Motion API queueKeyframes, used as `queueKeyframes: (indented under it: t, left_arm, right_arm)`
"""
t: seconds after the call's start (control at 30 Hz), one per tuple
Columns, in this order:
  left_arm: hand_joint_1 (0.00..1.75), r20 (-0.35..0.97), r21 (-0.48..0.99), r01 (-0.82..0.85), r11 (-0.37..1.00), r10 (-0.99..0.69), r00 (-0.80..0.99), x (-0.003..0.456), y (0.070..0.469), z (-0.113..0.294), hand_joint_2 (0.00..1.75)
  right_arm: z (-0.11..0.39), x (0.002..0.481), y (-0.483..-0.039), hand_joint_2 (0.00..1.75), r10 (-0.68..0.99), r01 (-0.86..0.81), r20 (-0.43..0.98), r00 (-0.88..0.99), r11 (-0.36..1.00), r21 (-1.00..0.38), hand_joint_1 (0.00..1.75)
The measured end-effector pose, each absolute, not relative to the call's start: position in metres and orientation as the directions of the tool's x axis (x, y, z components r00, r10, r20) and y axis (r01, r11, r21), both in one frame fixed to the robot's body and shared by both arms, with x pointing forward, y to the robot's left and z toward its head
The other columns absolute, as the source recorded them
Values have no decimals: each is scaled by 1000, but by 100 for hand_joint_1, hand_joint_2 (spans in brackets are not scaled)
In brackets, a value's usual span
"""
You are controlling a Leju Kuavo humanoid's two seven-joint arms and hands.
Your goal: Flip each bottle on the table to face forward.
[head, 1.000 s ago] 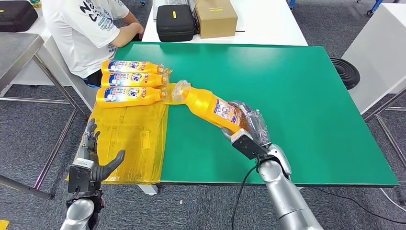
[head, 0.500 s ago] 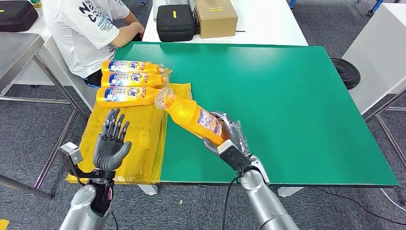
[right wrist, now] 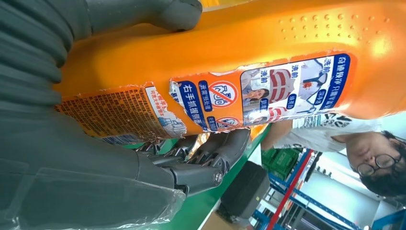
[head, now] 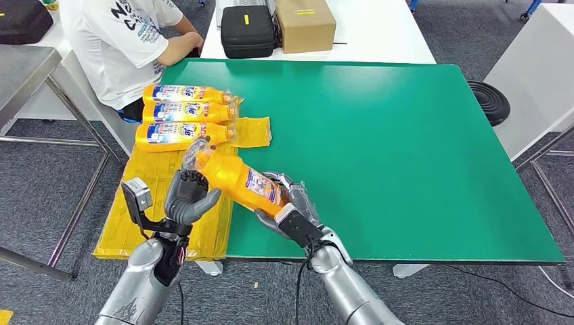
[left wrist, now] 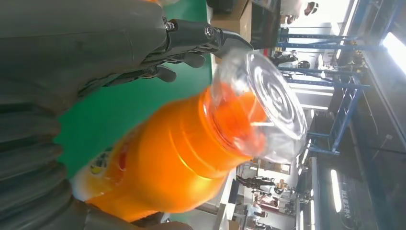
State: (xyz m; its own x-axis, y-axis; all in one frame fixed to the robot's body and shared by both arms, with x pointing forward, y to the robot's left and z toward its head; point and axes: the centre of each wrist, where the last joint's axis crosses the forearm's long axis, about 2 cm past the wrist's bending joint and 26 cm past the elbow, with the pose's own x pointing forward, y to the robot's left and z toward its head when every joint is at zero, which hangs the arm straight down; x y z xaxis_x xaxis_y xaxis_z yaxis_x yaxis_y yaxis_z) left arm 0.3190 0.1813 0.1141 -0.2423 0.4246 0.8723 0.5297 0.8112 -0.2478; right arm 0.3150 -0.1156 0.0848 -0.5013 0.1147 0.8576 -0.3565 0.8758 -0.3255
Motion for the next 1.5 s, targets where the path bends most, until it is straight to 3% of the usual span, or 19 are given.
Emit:
queueKeyframes:
  t: [0.63, 1.3, 1.33, 1.43, 1.47, 1.5]
  left_arm:
    - [0, 921, -186, 604, 775, 351, -167, 336, 159, 109, 175]
    - [0, 882, -281, 580, 765, 444, -158, 336, 154, 109, 175]
    - [31, 881, -284, 578, 765, 447, -159, 336, 155, 109, 175]
    - [162, 873, -296, 575, 763, 460, -161, 336, 155, 109, 175]
    - [175, 870, -300, 575, 761, 465, -162, 336, 155, 109, 175]
    - [175, 868, -303, 575, 760, 469, -163, 336, 156, 109, 175]
  right_arm:
    - [92, 323, -109, 175, 143, -376, 832, -535, 842, -386, 175]
    - [88, 324, -97, 175, 132, -491, 853, -505, 769, -409, 175]
    - [88, 325, -96, 175, 133, -492, 853, -504, 768, -410, 175]
    - [87, 325, -96, 175, 136, -496, 854, -503, 763, -414, 175]
    - [87, 325, -96, 175, 137, -498, 854, -502, 762, -415, 175]
    - [87, 325, -96, 175, 138, -499, 854, -502, 760, -416, 175]
